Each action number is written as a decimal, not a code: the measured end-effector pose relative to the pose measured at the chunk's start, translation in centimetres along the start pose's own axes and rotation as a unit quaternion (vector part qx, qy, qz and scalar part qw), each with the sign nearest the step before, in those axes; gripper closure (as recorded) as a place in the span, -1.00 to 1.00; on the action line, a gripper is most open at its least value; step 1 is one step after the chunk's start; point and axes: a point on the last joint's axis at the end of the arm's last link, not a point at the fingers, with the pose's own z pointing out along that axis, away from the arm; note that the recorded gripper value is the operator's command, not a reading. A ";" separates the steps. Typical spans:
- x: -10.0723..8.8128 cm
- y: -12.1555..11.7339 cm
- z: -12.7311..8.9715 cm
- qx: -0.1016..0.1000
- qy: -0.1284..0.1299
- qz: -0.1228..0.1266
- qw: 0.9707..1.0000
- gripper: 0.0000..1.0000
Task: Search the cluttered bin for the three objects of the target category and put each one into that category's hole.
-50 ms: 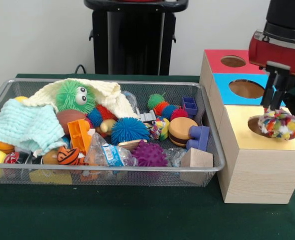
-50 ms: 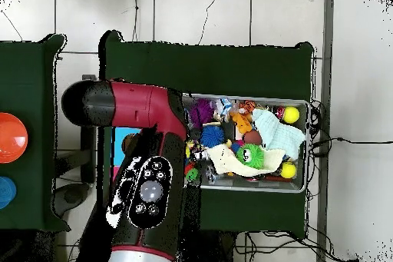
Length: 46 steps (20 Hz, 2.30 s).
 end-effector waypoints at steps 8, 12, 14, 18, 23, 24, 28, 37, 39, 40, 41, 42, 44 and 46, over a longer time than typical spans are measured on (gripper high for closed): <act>2.0 1.2 -2.9 0.005 0.009 -0.015 1.000 1.00; 3.2 2.0 -4.4 0.007 0.012 -0.024 1.000 1.00; 4.0 2.4 -5.3 0.009 0.015 -0.030 0.999 1.00; 5.3 2.8 -6.8 0.020 0.025 -0.032 0.999 1.00; 6.1 3.1 -8.2 0.023 0.030 -0.030 0.999 1.00; 6.0 3.1 -8.4 0.023 0.030 -0.030 0.999 1.00; 5.9 3.0 -8.5 0.022 0.029 -0.029 0.999 1.00; 4.5 1.9 -8.0 0.025 0.030 -0.017 0.999 1.00; 3.2 1.0 -7.7 0.026 0.027 -0.007 0.999 1.00; 2.9 0.8 -7.6 0.026 0.025 -0.005 0.999 1.00; 2.3 0.4 -7.5 0.024 0.021 -0.001 0.999 1.00; 2.1 0.3 -7.5 0.023 0.019 0.000 1.000 1.00; 1.1 0.0 -7.3 0.017 0.005 0.005 1.000 1.00; 0.6 -0.1 -7.2 0.013 -0.005 0.007 1.000 1.00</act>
